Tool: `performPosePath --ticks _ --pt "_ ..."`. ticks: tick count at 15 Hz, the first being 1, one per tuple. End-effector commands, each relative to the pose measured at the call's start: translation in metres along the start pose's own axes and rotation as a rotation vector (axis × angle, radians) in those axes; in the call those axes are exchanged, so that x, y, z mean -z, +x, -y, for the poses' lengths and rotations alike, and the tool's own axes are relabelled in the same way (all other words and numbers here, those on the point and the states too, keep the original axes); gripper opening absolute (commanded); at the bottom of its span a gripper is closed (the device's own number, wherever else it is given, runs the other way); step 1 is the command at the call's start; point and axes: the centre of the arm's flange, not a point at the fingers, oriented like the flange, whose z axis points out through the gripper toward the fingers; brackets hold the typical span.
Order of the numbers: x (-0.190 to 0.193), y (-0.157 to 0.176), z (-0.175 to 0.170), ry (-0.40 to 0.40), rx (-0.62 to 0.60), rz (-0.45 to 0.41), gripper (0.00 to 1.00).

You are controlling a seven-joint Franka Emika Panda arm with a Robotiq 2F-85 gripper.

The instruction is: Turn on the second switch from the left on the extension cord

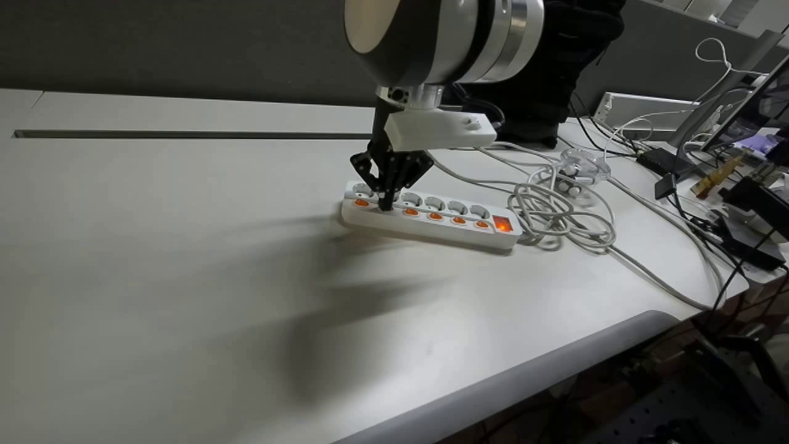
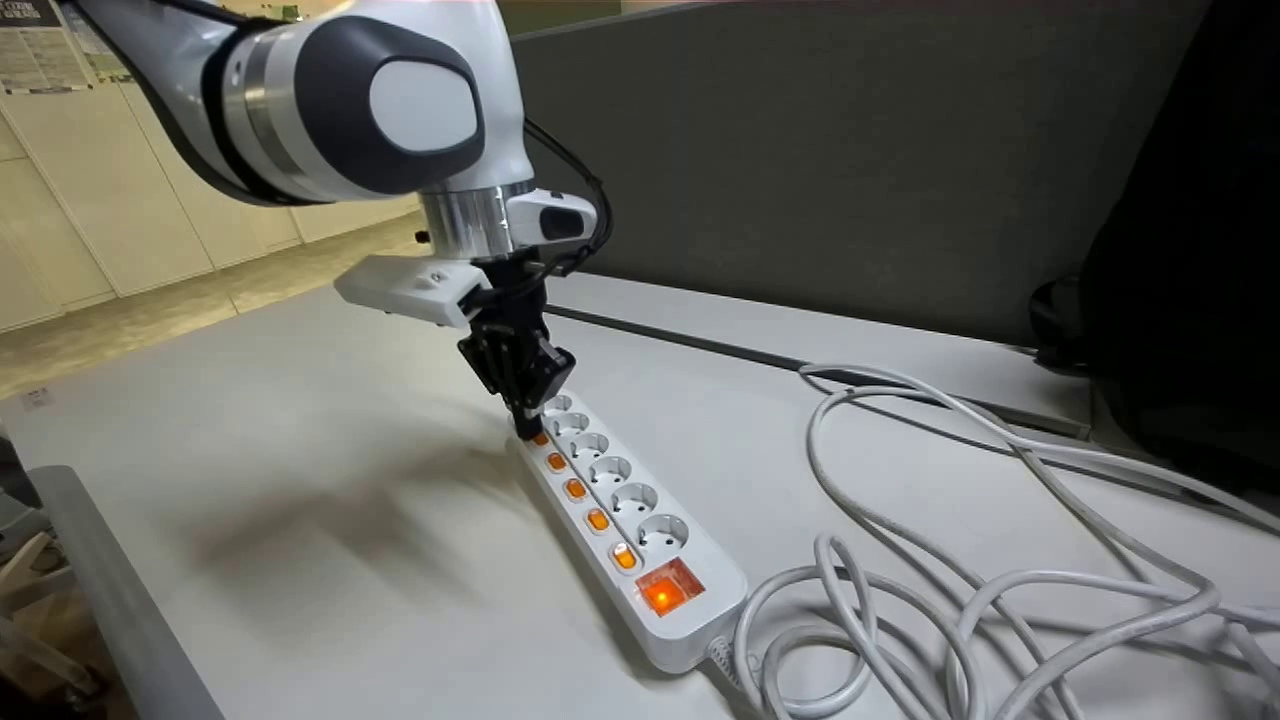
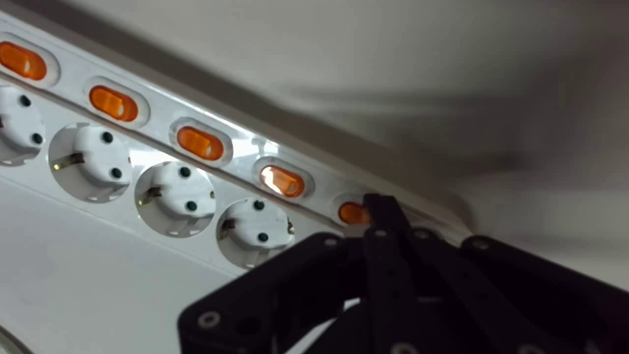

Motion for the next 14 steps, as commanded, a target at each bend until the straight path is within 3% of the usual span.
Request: performPosePath --ticks 1,9,14 --pt "-0.019 0.008 -0.008 -0.018 -0.035 0.049 0.00" --pt "-0.042 0.012 -0.020 -0.107 -0.091 0.081 0.00" --pt "-0.029 0.008 -0.022 -0.006 -0.167 0.165 0.00"
